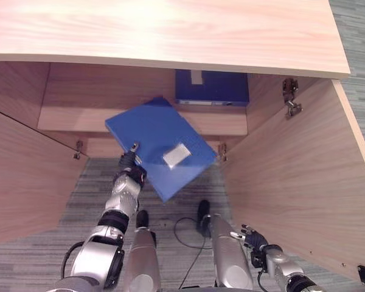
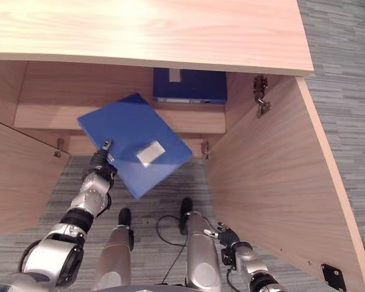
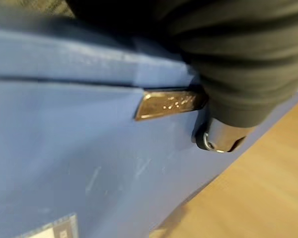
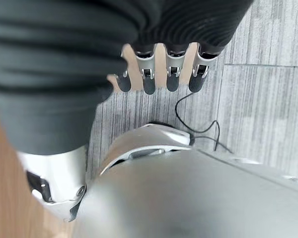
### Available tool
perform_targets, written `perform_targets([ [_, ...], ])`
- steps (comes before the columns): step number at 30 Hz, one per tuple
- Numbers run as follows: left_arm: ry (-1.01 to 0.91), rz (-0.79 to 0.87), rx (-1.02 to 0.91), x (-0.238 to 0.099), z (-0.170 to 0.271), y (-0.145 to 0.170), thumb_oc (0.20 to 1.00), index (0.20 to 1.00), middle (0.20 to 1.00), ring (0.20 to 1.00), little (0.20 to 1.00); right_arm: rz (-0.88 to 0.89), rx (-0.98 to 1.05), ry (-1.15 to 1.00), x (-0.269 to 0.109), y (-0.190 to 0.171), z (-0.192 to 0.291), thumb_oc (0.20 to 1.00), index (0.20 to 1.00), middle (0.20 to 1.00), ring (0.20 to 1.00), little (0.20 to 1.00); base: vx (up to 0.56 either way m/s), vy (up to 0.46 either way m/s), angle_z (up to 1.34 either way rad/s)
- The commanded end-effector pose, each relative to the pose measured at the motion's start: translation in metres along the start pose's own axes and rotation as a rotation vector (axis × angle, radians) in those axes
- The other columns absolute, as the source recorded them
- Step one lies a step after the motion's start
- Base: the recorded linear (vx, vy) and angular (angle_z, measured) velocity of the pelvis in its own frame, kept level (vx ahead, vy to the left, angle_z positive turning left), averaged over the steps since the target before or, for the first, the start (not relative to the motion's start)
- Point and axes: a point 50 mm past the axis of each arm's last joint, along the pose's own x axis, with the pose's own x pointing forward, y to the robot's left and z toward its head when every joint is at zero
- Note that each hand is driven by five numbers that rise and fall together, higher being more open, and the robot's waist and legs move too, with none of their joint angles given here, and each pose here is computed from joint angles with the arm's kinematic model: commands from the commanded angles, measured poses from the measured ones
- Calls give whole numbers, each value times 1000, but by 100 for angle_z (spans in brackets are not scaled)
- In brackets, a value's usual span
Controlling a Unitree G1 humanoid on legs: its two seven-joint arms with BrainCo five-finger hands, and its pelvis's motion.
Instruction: Put the empty folder in the office cabinet
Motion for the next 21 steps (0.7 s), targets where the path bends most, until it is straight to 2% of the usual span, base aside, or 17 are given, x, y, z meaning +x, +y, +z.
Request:
perform_targets([
  [1, -205, -25, -157, 6, 46, -22, 200, 200, 200, 200, 200, -14, 7, 20, -3, 3, -14, 1000, 1000, 1000, 1000, 1000, -9, -9, 3],
  [8, -323, -38, -286, 10, 84, -41, 200, 200, 200, 200, 200, -13, 14, 12, -2, 6, -13, 1000, 1000, 1000, 1000, 1000, 1, -5, 0],
  [10, -377, -53, -356, 10, 104, -55, 200, 200, 200, 200, 200, -13, 15, 13, -1, 8, -12, 1000, 1000, 1000, 1000, 1000, -2, -33, 0],
  [21, -494, 6, -518, 15, 168, -63, 200, 200, 200, 200, 200, -6, 30, -31, 1, 10, 0, 1000, 1000, 1000, 1000, 1000, -1, -1, 1],
])
